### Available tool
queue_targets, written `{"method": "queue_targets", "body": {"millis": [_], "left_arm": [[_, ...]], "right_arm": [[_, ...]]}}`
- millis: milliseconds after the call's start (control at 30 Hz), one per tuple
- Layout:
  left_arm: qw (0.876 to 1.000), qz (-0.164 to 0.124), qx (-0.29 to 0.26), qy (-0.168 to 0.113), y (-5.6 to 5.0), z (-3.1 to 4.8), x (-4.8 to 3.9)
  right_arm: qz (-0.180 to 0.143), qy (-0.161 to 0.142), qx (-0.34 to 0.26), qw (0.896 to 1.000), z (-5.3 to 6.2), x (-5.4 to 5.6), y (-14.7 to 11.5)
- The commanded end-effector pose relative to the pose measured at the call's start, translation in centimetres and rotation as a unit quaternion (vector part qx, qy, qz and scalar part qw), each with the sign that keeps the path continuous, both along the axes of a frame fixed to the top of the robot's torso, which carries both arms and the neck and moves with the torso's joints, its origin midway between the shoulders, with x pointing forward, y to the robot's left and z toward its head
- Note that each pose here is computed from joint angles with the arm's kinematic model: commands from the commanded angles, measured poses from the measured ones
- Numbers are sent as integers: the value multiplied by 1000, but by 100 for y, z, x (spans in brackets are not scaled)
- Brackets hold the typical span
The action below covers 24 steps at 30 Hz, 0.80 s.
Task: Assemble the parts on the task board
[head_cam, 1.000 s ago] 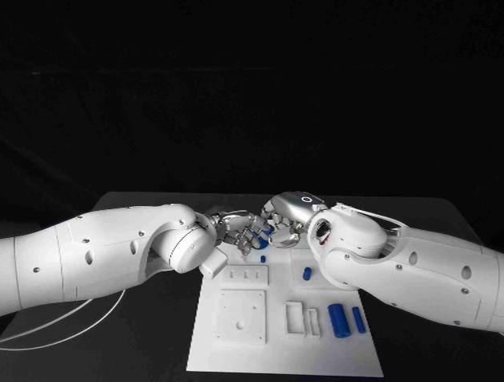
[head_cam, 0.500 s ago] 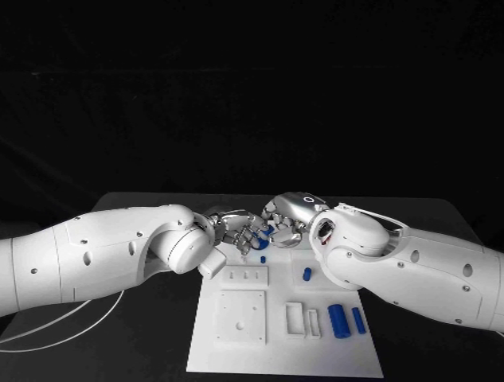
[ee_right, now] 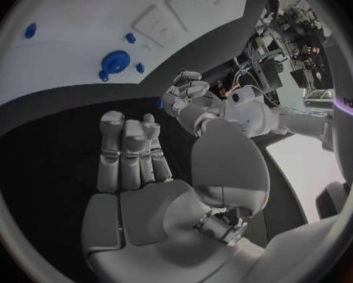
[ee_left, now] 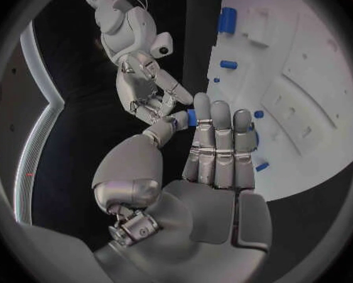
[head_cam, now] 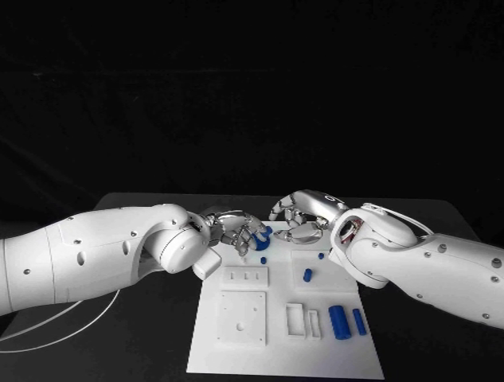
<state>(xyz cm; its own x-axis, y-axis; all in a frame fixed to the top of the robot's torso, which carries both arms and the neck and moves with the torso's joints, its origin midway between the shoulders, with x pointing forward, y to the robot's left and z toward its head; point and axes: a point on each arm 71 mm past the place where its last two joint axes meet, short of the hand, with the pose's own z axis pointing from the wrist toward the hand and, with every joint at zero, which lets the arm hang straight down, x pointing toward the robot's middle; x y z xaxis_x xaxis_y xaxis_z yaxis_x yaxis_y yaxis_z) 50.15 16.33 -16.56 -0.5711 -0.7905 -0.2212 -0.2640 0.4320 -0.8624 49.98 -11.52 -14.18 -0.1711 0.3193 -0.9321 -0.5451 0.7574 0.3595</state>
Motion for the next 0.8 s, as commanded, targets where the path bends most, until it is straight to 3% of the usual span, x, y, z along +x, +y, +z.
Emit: {"method": "queue_targets", "body": {"millis": [33, 400, 800], "left_arm": [[999, -46, -5, 4, -43, 8, -30], [998, -62, 0, 7, -65, 1, -48], [998, -60, 0, 7, -50, 1, -50]], "right_arm": [[45, 8, 46, 998, 24, -28, 4], [70, 18, 40, 997, 0, -54, 28], [89, 42, 3, 995, -127, -95, 14]]}}
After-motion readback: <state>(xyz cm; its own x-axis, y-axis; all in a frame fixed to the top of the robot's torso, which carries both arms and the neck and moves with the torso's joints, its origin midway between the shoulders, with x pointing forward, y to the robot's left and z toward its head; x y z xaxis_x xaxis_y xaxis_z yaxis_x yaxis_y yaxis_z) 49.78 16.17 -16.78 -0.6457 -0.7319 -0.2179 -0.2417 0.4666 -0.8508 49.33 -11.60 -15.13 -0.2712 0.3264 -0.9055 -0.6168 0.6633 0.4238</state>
